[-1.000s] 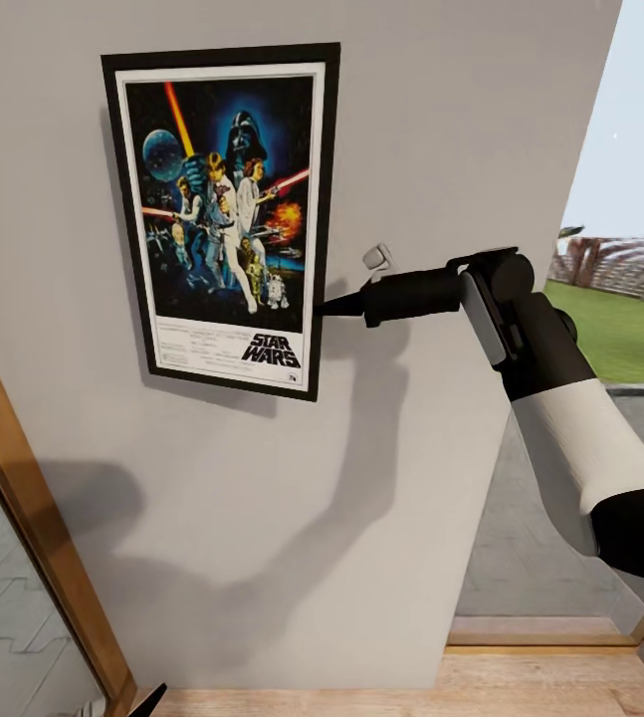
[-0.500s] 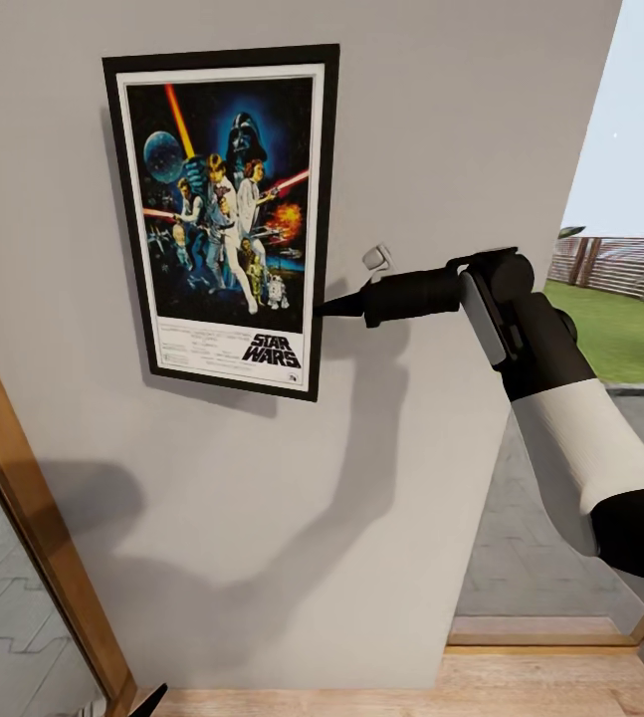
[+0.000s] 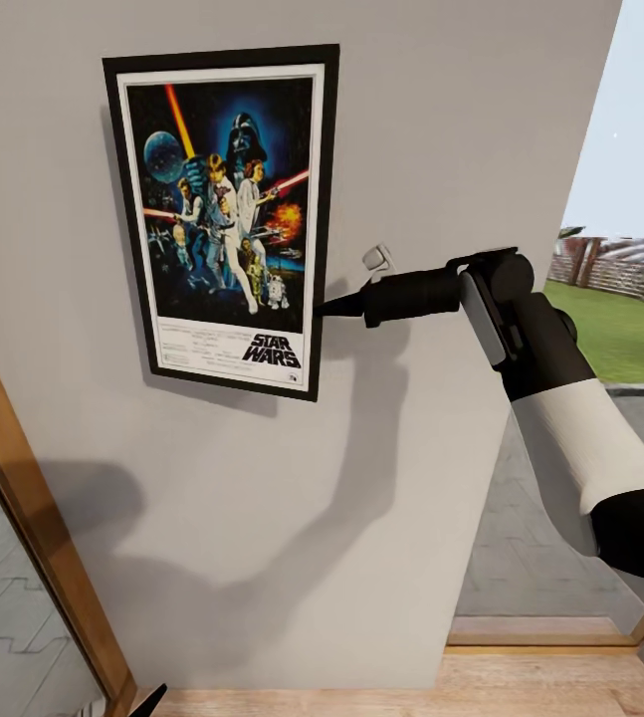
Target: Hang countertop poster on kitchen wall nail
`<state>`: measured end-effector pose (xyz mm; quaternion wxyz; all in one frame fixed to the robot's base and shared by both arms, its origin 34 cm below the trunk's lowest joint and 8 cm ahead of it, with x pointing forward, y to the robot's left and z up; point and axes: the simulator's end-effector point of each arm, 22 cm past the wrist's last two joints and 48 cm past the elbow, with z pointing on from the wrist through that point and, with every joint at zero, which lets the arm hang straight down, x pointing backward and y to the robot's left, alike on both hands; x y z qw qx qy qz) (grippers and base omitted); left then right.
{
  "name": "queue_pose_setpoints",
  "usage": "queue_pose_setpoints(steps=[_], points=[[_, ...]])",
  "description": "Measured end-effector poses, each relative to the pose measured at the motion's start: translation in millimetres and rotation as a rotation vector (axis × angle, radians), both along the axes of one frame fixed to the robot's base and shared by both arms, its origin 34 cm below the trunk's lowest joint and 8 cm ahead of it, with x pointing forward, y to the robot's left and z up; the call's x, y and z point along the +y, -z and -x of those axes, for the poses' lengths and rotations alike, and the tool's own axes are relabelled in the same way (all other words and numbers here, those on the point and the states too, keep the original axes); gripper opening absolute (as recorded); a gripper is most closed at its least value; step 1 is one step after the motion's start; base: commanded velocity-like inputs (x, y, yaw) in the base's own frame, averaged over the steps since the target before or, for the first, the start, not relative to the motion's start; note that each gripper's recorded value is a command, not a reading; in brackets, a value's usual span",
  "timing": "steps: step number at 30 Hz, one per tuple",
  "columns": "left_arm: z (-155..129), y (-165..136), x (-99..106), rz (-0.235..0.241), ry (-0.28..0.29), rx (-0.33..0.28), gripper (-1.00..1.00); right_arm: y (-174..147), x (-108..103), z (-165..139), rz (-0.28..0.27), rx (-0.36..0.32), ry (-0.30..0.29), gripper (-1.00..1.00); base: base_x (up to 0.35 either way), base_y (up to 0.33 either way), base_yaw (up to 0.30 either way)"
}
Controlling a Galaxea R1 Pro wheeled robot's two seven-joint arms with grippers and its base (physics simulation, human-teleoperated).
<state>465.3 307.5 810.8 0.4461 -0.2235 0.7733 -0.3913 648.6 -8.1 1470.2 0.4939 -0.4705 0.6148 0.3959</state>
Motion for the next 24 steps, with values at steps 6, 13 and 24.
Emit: queue_pose_setpoints(steps=[6, 13, 24], points=[[0.1, 0.0, 0.1, 0.0, 0.0, 0.0, 1.0, -0.1, -0.2, -0.1, 0.0, 0.0, 0.0, -1.0, 0.0, 0.0, 0.0], [0.2, -0.4, 0.0, 0.0, 0.0, -0.001, 1.0, -0.4, 0.0, 0.7, 0.0, 0.0, 0.0, -1.0, 0.114, 0.0, 0.0], [0.1, 0.1, 0.1, 0.0, 0.0, 0.0, 1.0, -0.3, -0.6, -0.3, -0.001, 0.0, 0.001, -1.0, 0.072, 0.0, 0.0]])
